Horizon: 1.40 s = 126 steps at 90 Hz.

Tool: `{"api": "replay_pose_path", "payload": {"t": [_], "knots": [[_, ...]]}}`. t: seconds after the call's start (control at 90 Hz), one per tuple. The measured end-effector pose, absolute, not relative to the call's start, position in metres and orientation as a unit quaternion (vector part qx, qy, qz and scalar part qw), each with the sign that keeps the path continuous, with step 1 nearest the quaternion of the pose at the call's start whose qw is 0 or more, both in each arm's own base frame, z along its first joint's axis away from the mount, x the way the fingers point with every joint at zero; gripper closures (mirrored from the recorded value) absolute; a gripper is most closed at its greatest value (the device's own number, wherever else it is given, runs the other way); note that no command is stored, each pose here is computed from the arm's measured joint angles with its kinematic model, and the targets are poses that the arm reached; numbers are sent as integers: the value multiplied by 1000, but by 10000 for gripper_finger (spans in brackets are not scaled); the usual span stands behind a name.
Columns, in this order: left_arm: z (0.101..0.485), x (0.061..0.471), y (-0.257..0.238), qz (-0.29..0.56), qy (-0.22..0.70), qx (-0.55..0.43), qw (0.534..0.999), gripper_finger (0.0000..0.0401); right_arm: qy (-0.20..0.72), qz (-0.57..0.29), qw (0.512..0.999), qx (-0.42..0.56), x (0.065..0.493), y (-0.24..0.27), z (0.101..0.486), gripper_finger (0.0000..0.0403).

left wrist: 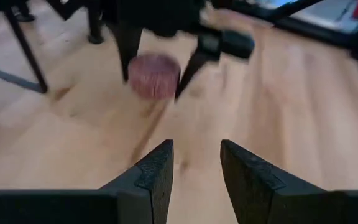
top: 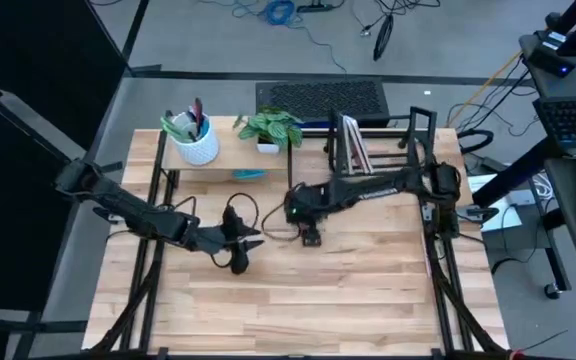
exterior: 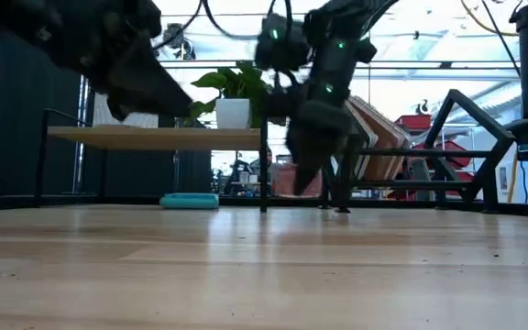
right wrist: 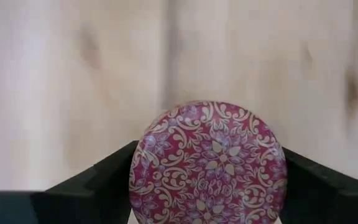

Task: Stock shelves
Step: Put the red scented candle under the shelf

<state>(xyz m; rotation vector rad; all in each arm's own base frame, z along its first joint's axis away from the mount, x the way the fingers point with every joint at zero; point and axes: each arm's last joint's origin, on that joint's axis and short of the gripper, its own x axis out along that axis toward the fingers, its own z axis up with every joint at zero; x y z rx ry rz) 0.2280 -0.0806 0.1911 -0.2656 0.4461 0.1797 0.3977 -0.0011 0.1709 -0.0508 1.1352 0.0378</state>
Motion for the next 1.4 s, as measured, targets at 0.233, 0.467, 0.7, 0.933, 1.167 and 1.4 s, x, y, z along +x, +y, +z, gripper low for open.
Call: {"api": "replay_pose_path", "payload": {"t": [0.233,0.467,0.7,0.933,1.167,1.4], "knots": [[218,208,-87,64,178,-142,972,281,465,7,885,2,428,16,168,126],[231,190,-79,75,172,-138,972,281,478,17,878,-17,468,12,159,126],[229,184,-76,84,196,-125,969,281,539,3,842,-11,485,-8,146,112],[228,183,-75,86,204,-120,968,281,542,8,840,-18,483,-9,162,81],[228,183,-75,85,204,-120,968,281,553,6,833,-17,458,-3,218,80],[223,187,-77,91,209,-146,963,286,533,-77,842,-30,405,31,269,83]]}}
